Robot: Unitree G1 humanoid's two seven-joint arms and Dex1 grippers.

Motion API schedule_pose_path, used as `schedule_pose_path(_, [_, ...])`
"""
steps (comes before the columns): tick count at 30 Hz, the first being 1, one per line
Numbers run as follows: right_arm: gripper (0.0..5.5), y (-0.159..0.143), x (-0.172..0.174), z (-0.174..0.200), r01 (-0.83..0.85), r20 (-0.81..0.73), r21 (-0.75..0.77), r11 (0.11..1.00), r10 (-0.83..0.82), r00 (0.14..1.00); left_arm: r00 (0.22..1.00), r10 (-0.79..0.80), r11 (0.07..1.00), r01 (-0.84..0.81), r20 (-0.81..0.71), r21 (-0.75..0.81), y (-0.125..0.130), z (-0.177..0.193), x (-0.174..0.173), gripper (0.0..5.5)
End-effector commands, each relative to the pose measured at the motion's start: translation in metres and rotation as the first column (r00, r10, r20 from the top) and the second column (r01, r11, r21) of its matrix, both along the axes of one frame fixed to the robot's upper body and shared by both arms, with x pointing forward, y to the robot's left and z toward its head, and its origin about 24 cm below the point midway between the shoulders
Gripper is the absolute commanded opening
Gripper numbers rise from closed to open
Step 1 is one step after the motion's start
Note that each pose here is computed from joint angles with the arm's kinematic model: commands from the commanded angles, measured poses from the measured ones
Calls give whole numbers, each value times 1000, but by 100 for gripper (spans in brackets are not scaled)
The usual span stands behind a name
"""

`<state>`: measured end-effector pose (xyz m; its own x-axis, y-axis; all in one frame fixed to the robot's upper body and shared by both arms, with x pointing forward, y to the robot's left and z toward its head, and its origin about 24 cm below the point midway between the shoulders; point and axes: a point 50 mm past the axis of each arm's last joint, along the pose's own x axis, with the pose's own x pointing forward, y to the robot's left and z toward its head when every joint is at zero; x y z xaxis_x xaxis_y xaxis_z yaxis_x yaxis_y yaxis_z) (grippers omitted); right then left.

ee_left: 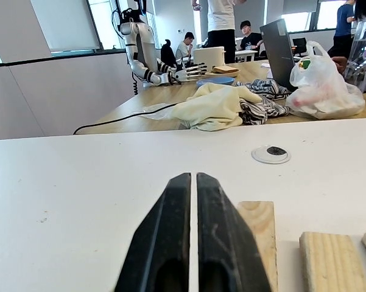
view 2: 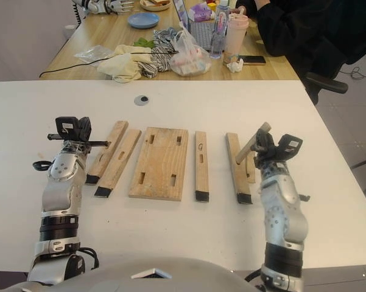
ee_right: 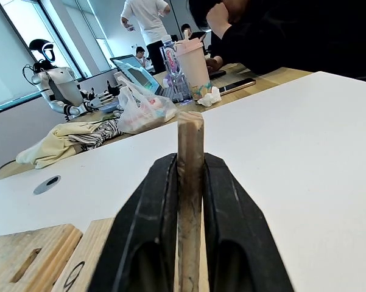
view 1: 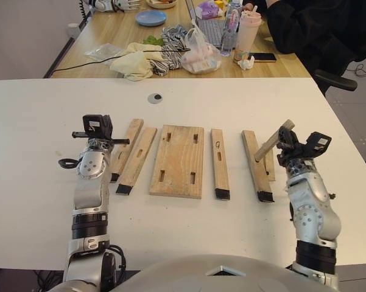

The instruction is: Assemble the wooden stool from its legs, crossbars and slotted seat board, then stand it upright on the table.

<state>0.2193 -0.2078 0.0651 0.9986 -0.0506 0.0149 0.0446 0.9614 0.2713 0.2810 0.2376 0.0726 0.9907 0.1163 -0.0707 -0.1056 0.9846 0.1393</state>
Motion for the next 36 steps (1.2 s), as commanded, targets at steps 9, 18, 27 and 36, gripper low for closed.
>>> schedule_pose_path(9, [38, 16, -63, -74, -130, -230, -200, 971, 83, 970, 998, -54, 998, 54, -18, 40, 2, 12, 6, 12])
schedule_pose_path(18, [38, -2, -47, -67, -364, -334, -257, 895, 271, 903, 999, 37, 999, -36, 8, -39, -9, -4, 0, 12])
schedule_pose_path(27, [38, -22, 17, -1, -608, -470, -293, 738, 442, 764, 993, 120, 989, -118, 14, -90, -18, -19, -8, 12])
schedule_pose_path(36, [38, -19, 68, 57, -761, -626, -317, 566, 478, 616, 987, 162, 981, -159, 19, -109, -17, -24, -6, 12])
